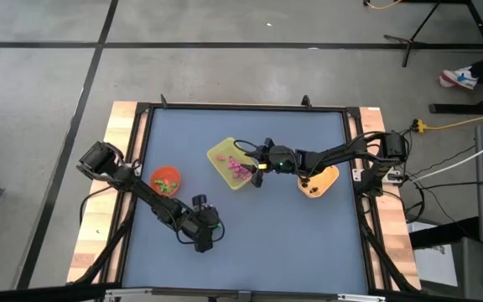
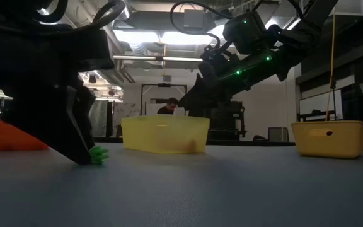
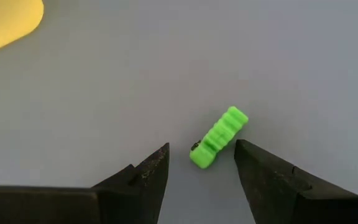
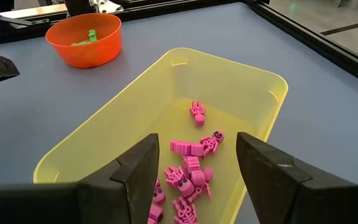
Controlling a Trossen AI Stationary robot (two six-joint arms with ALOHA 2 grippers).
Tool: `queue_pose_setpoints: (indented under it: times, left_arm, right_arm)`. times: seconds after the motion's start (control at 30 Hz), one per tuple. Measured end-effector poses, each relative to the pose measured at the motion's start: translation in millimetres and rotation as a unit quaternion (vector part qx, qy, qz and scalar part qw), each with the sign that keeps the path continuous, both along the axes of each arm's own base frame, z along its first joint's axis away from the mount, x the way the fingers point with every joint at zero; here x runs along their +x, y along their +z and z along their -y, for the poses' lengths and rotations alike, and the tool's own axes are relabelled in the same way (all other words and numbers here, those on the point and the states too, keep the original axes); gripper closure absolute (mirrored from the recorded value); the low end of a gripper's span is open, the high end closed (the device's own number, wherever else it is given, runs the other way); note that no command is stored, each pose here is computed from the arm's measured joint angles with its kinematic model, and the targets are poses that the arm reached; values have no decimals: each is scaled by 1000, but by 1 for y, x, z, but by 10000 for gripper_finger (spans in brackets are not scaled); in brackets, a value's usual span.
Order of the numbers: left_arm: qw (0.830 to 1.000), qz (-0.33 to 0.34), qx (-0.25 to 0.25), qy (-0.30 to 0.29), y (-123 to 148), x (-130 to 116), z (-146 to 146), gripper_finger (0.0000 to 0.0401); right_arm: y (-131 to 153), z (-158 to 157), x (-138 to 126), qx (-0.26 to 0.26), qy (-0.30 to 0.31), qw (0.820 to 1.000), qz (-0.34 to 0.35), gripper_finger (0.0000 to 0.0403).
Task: Sort Halloween decoration
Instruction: Put the green skeleton toy into the orange bin
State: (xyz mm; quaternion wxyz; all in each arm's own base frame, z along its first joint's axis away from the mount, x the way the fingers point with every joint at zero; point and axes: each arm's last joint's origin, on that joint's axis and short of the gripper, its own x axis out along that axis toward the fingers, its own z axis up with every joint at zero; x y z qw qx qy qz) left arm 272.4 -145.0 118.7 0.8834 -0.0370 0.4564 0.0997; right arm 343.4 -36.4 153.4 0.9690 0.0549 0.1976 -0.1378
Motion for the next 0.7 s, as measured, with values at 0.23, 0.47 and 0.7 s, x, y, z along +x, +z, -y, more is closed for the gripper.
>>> queue_pose_setpoints:
  times: [0.23, 0.47, 0.7]
  left_arm:
    - [1000, 0, 5, -5, 0, 0, 0, 225]
    - [1000, 1, 5, -3, 0, 1, -1, 225]
    - [1000, -2, -3, -6, 0, 1, -1, 245]
  right_arm:
    - [0, 0, 0, 0, 0, 1000, 0, 189]
    - [0, 0, 0, 0, 0, 1000, 0, 189]
    - [0, 0, 0, 0, 0, 1000, 0, 189]
